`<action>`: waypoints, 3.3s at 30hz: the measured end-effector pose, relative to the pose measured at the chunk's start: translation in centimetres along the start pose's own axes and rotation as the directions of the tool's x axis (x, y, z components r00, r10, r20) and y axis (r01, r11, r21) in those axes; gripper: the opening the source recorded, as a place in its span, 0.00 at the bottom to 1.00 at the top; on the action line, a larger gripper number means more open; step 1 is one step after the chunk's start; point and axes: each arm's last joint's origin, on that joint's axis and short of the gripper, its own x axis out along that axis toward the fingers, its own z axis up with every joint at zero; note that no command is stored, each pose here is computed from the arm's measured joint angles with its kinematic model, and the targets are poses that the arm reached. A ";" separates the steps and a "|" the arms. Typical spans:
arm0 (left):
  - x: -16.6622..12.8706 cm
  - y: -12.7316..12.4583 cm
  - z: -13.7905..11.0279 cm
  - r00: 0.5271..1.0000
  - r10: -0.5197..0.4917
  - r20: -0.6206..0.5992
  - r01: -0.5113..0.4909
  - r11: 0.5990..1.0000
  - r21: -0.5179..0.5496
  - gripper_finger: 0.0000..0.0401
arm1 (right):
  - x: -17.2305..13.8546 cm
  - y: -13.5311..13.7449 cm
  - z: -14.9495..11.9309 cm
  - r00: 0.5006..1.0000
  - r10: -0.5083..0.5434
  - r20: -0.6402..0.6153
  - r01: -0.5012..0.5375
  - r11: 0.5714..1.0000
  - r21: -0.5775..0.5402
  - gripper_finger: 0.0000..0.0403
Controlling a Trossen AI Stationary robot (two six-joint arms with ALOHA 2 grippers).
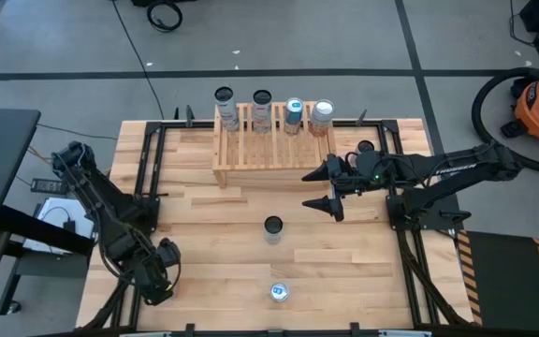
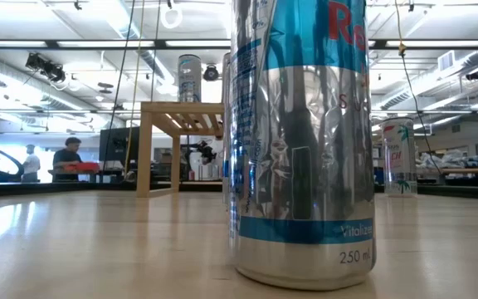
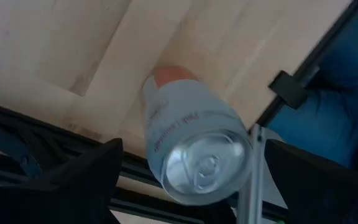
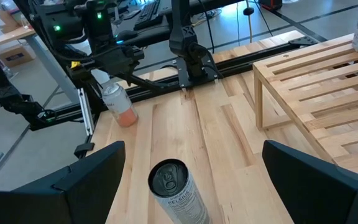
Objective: Place canned beverage on shelf
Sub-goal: Put the pink-white soda can on the shelf aligned with the other pink-white soda can
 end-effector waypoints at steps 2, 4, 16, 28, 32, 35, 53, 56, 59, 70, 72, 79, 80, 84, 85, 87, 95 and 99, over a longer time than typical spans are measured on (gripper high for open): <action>0.5 -0.2 0.1 1.000 0.019 -0.001 -0.019 1.000 0.013 0.98 | 0.0 0.0 0.0 1.000 0.000 0.000 0.000 1.000 0.000 0.97; 0.9 -0.3 0.1 0.999 0.035 -0.003 -0.035 0.999 0.017 0.98 | 0.0 0.0 0.0 1.000 0.000 0.000 0.000 1.000 0.000 0.97; 3.1 -1.4 -0.7 0.998 0.067 -0.007 -0.067 0.997 -0.022 0.98 | 0.0 0.0 0.0 1.000 0.000 -0.002 0.000 1.000 0.000 0.97; 4.5 -1.7 -1.3 0.994 0.113 -0.010 -0.113 0.993 -0.044 0.97 | 0.0 0.0 0.0 1.000 0.000 -0.002 0.000 1.000 -0.008 0.97; 4.5 -1.7 -1.3 0.994 0.112 -0.010 -0.112 0.993 -0.039 0.93 | 0.0 0.0 0.0 1.000 0.000 -0.001 0.000 1.000 -0.008 0.97; 4.5 -1.7 -1.3 0.994 0.111 -0.010 -0.111 0.993 -0.039 0.88 | 0.0 0.0 0.0 1.000 0.000 -0.002 0.000 1.000 -0.008 0.97; 4.5 -2.0 -1.3 0.996 0.083 -0.009 -0.083 0.996 -0.012 0.88 | 0.0 0.0 0.0 1.000 0.001 -0.001 -0.001 1.000 0.007 0.97; 4.5 -2.0 -1.3 0.996 0.084 -0.009 -0.084 0.996 -0.010 0.88 | 0.0 0.0 0.0 1.000 0.000 -0.001 0.000 1.000 0.003 0.97; 4.5 -2.0 -1.3 0.996 0.085 -0.010 -0.084 0.996 0.016 0.86 | 0.0 0.0 0.0 1.000 0.001 -0.002 -0.001 1.000 0.003 0.97; 3.8 -2.5 0.2 0.999 0.040 -0.023 -0.038 0.995 0.087 0.76 | 0.0 0.0 0.0 1.000 0.001 -0.002 -0.001 0.999 0.037 0.97; 3.5 -2.7 0.8 0.999 0.024 -0.023 -0.022 0.994 0.107 0.77 | 0.0 0.0 0.0 1.000 0.001 -0.001 -0.001 0.998 0.057 0.97; 2.0 -3.2 3.3 1.000 -0.004 0.008 0.003 0.984 0.176 0.77 | 0.0 0.0 0.0 1.000 0.002 -0.001 -0.001 0.997 0.079 0.97; 1.6 -3.2 3.8 1.000 -0.003 0.014 0.001 0.982 0.187 0.77 | 0.0 0.0 0.0 1.000 0.005 -0.002 -0.005 0.997 0.077 0.97; 0.1 -3.4 5.7 0.999 -0.019 0.039 0.010 0.977 0.213 0.78 | 0.0 0.2 -0.1 0.998 0.053 -0.018 -0.052 0.998 0.046 0.97; -0.3 -3.4 6.1 0.999 -0.021 0.046 0.010 0.974 0.224 0.78 | 0.0 0.2 -0.1 0.997 0.068 -0.023 -0.067 0.997 0.041 0.97; -1.1 -3.5 7.1 0.997 -0.044 0.065 0.026 0.967 0.255 0.78 | 0.0 0.3 -0.1 0.996 0.088 -0.029 -0.087 0.996 0.032 0.97; -4.7 -3.2 11.8 0.977 -0.123 0.177 0.047 0.922 0.384 0.78 | 0.4 0.5 -0.3 0.993 0.111 -0.044 -0.112 0.993 -0.024 0.97; -6.5 -2.4 14.0 0.962 -0.138 0.235 0.029 0.909 0.417 0.78 | 1.8 0.8 -0.6 0.991 0.125 -0.046 -0.126 0.992 -0.030 0.97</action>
